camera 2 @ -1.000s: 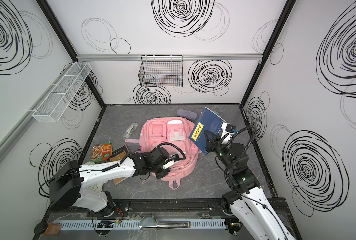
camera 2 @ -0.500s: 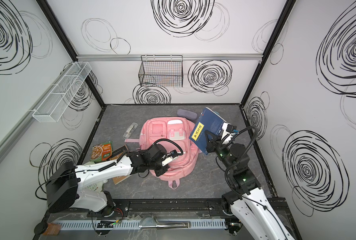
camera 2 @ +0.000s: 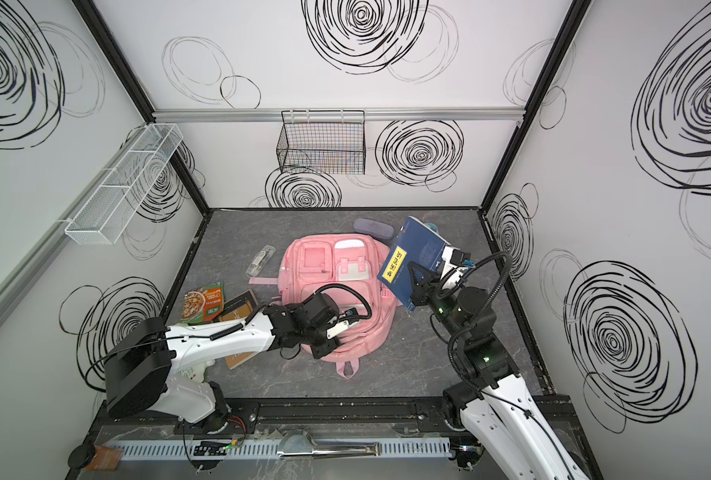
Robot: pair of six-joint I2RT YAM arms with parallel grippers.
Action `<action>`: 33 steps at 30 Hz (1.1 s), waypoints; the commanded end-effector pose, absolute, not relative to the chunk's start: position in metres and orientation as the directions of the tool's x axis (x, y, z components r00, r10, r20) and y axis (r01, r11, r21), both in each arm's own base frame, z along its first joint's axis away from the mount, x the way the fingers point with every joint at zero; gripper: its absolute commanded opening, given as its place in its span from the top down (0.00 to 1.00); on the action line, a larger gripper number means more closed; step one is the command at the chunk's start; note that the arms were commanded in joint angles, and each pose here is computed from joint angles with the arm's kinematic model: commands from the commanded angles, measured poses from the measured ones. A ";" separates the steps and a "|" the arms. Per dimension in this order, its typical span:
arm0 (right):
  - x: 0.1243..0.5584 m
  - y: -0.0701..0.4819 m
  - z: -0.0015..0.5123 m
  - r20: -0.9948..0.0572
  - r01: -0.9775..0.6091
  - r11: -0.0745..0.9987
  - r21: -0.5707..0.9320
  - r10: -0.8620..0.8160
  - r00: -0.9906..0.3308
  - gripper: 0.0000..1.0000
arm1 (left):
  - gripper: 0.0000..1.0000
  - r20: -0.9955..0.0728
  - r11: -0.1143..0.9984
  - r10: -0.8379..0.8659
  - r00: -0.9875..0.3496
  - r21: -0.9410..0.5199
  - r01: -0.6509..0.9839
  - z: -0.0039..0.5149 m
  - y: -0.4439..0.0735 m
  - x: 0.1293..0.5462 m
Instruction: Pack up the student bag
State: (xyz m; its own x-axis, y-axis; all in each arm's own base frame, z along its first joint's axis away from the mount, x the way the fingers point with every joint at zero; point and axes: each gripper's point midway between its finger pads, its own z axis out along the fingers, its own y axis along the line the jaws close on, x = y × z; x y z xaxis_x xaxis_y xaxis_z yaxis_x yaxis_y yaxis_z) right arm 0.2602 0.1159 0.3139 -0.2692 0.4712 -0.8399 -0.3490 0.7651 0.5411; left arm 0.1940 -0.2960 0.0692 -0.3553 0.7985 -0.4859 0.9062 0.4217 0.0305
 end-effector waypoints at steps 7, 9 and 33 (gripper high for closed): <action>0.261 0.115 0.334 -0.851 -0.383 0.761 0.524 0.481 -0.211 1.00 | 0.59 -0.406 0.433 0.842 -0.354 0.119 0.894 0.054 -0.290 0.206; 0.262 0.115 0.334 -0.852 -0.383 0.762 0.523 0.479 -0.211 1.00 | 0.64 -0.418 0.437 0.837 -0.353 0.124 0.891 0.058 -0.291 0.208; 0.254 0.114 0.325 -0.746 -0.341 0.664 0.666 0.600 -0.289 1.00 | 1.00 -0.947 0.787 0.215 -0.240 0.022 0.617 0.294 -0.275 0.267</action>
State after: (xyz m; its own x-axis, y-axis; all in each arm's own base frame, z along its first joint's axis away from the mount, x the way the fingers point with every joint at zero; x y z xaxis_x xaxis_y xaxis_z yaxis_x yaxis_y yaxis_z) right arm 0.2576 0.1126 0.3171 -0.2838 0.5376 -0.7940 -0.3293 0.7231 0.6072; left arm 0.2482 -0.2750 0.2194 -0.3245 0.4477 -0.8332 0.7055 0.7013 0.1021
